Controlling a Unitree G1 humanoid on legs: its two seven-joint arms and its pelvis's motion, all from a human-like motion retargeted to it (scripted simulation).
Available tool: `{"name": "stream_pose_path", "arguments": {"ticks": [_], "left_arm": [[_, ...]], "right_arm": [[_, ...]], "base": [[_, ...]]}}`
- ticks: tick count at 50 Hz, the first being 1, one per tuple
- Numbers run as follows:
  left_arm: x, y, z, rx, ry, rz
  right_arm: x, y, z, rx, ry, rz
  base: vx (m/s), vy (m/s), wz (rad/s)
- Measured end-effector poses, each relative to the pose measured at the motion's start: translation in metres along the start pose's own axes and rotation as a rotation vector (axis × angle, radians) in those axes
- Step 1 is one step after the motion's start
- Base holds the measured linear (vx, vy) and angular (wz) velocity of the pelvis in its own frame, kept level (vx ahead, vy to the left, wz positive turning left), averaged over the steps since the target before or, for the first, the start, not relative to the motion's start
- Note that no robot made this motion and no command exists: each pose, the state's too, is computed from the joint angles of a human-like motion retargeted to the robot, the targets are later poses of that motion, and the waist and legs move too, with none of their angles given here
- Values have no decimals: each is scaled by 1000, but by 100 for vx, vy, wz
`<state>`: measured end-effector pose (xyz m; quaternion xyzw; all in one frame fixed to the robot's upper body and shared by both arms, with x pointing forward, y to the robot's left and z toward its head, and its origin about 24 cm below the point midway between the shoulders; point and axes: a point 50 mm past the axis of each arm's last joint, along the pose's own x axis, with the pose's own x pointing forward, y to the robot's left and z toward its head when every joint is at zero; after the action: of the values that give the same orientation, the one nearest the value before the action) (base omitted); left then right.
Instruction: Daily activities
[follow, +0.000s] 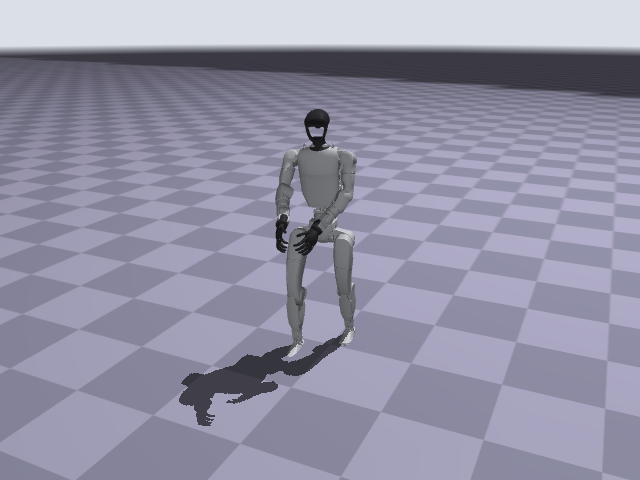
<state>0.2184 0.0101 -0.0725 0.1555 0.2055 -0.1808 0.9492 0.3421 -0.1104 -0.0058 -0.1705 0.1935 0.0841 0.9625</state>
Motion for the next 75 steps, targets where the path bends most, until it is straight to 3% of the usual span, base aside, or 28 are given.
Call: {"name": "stream_pose_path", "arguments": {"ticks": [38, 61, 75], "left_arm": [[-1, -5, -6, -93, 72, -101], [-3, -4, -14, -197, 143, -97], [-3, 1, -19, -307, 195, -74]], "right_arm": [[-13, 12, -48, 11, 153, 61], [-9, 10, -37, -80, 117, 69], [-20, 33, -61, 1, 191, 120]], "base": [[0, 0, 0], [0, 0, 2], [1, -2, 21]]}}
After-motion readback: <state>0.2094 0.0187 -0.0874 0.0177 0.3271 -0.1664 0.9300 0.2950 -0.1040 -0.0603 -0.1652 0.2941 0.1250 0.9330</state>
